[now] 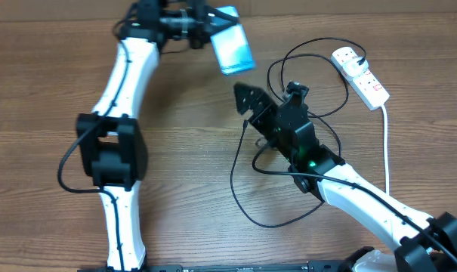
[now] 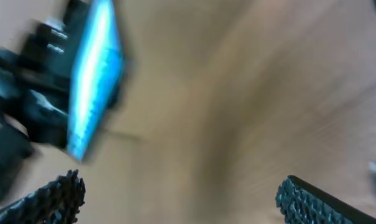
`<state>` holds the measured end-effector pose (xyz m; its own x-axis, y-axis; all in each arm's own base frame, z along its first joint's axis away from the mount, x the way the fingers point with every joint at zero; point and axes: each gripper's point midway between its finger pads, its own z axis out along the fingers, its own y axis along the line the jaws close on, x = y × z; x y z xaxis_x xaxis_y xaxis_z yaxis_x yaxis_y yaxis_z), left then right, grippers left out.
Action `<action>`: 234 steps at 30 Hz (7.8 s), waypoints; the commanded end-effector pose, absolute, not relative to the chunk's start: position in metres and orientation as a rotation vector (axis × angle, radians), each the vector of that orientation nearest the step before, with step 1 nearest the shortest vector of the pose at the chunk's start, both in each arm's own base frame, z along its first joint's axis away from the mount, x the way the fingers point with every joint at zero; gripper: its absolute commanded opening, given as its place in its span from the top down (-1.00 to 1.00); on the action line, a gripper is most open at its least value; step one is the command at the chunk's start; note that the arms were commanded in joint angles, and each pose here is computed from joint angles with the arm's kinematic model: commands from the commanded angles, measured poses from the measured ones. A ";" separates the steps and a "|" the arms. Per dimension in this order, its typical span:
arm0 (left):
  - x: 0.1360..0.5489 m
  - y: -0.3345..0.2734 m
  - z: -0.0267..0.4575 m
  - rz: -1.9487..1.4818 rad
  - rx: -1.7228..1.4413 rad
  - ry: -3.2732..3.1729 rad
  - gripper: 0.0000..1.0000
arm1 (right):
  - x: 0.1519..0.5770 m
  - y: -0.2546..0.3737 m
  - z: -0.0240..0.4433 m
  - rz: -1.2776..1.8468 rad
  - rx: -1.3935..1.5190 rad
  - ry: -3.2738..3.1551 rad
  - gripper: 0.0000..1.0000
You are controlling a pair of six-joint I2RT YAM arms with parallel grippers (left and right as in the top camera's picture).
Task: Plug charger to phone and switch on socket
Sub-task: 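Release the phone from the right gripper and pull it back, then lower the right gripper over the black cable's USB-C end, then close the right gripper on the USB-C plug and lift it, then move the held plug with the right gripper to the phone's bottom port, then push the USB-C plug into the phone's port with the right gripper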
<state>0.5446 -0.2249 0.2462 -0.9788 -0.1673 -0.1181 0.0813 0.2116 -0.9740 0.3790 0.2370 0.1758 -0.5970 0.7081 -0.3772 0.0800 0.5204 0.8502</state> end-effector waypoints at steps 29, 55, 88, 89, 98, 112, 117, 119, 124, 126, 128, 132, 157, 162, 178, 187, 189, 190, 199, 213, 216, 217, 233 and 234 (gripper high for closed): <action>0.504 -0.097 0.209 -1.331 -0.278 2.565 0.91 | 0.387 0.253 0.096 0.562 0.059 2.728 -0.36; 0.498 -0.117 0.231 -1.659 -0.377 2.416 0.91 | 0.390 0.233 0.023 0.499 0.198 2.879 0.34; 0.496 -0.120 0.216 -1.732 -0.399 2.403 0.92 | 0.387 0.239 -0.017 0.349 0.260 2.892 0.93; 0.496 -0.121 0.217 -1.733 -0.398 2.403 0.91 | 0.384 0.242 -0.015 0.381 0.239 2.908 0.92; 0.491 -0.122 0.227 -1.811 -0.317 2.358 0.92 | 0.364 0.293 0.111 1.110 -0.378 2.709 0.92; 0.490 -0.123 0.230 -1.779 -0.153 2.311 0.91 | 0.313 0.321 0.187 1.673 -0.649 2.481 0.92; 0.489 -0.124 0.231 -1.764 -0.098 2.293 0.92 | 0.311 0.324 0.201 1.768 -0.697 2.396 0.92; 0.489 -0.124 0.232 -1.771 -0.096 2.291 0.92 | 0.312 0.326 0.205 1.788 -0.703 2.375 0.92; 0.484 -0.127 0.239 -1.827 -0.059 2.261 0.92 | 0.319 0.330 0.213 1.816 -0.668 2.352 0.92; 0.483 -0.128 0.240 -1.840 -0.054 2.256 0.92 | 0.324 0.332 0.218 1.826 -0.641 2.341 0.92; 0.482 -0.128 0.242 -1.858 -0.048 2.247 0.91 | 0.329 0.334 0.221 1.828 -0.612 2.335 0.92; 0.479 -0.130 0.248 -1.905 -0.026 2.223 0.92 | 0.336 0.336 0.223 1.819 -0.558 2.343 0.92; 0.478 -0.130 0.249 -1.925 -0.038 2.224 0.91 | 0.333 0.349 0.229 1.823 -0.572 2.321 0.93; 0.478 -0.130 0.249 -1.929 -0.043 2.225 0.92 | 0.335 0.349 0.228 1.813 -0.557 2.326 0.93; 0.475 -0.135 0.252 -1.955 -0.023 2.216 0.91 | 0.341 0.349 0.227 1.787 -0.526 2.331 0.93; 0.473 -0.135 0.254 -1.971 -0.010 2.205 0.91 | 0.343 0.350 0.230 1.795 -0.515 2.319 0.93; 0.472 -0.136 0.257 -1.994 0.001 2.192 0.92 | 0.344 0.350 0.231 1.799 -0.508 2.316 0.93; 0.471 -0.136 0.258 -1.999 0.003 2.189 0.92 | 0.345 0.350 0.232 1.801 -0.503 2.316 0.93; 0.467 -0.137 0.265 -2.028 0.090 2.130 0.92 | 0.346 0.350 0.233 1.800 -0.499 2.312 0.93; 0.460 -0.146 0.271 -2.085 0.135 2.107 0.91 | 0.359 0.347 0.238 1.775 -0.459 2.276 0.93; 0.458 -0.149 0.270 -2.089 0.143 2.110 0.92 | 0.362 0.347 0.237 1.757 -0.446 2.279 0.93; 0.458 -0.150 0.270 -2.089 0.143 2.110 0.92 | 0.363 0.346 0.236 1.754 -0.443 2.280 0.93; 0.458 -0.149 0.269 -2.091 0.125 2.119 0.91 | 0.372 0.343 0.233 1.690 -0.428 2.271 0.60; 0.458 -0.148 0.269 -2.089 0.124 2.119 0.92 | 0.372 0.342 0.232 1.690 -0.424 2.275 0.53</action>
<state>0.4711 -0.1336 0.2535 -0.9810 -0.1114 -0.1587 0.1490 0.0905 -0.9847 0.3512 0.3514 0.2271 -0.9331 -0.1381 -0.3321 -0.3560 0.2232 0.9075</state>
